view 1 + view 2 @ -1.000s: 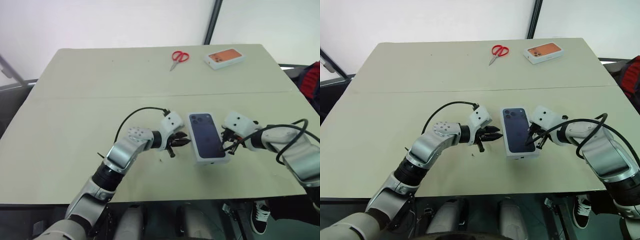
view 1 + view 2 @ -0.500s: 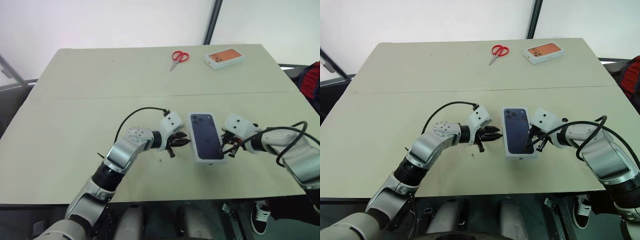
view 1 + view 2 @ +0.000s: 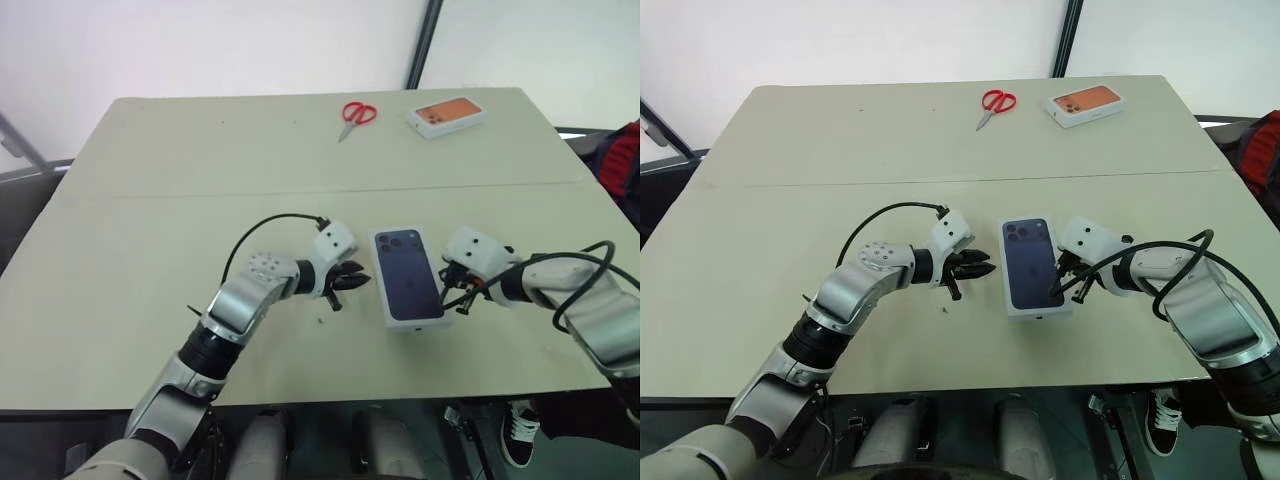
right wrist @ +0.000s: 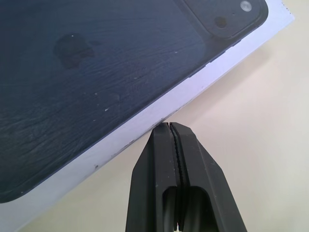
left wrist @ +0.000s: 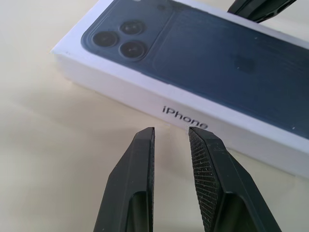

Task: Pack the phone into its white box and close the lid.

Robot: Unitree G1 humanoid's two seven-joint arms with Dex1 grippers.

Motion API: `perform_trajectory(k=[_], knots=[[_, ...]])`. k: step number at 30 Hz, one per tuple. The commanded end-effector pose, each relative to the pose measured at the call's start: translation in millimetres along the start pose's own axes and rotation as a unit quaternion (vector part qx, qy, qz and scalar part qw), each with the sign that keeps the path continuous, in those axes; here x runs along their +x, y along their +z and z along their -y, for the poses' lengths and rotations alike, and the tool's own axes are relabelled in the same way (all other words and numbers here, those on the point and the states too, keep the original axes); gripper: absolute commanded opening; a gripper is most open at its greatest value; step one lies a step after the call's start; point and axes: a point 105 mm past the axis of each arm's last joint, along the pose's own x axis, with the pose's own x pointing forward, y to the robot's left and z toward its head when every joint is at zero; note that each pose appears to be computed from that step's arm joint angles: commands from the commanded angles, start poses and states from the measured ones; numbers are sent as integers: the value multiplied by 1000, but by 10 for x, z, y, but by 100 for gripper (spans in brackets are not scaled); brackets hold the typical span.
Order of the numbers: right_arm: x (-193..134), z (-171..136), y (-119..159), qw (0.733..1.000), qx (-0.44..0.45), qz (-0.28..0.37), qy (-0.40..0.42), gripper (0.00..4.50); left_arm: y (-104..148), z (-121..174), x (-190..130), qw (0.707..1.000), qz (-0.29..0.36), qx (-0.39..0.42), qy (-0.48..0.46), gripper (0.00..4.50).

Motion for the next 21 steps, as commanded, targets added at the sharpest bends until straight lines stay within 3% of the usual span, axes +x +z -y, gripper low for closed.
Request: perform_trajectory(k=[1, 5, 10, 13, 21], knots=[[-210, 219, 23, 999, -20, 4, -40, 3, 284, -149, -90, 998, 54, 7, 24, 117], [-387, 353, 11, 998, -22, 14, -56, 3, 526, -279, -161, 994, 102, -10, 44, 117], [-550, -3, 166, 997, -17, 72, 34, 3, 667, -298, -20, 993, 104, -6, 48, 117], [-442, -244, 141, 995, -10, 74, 66, 3, 590, -235, 195, 997, 68, 13, 37, 117], [-192, -433, -221, 998, 33, 16, 56, 3, 265, -213, 539, 998, -44, 29, 32, 117]])
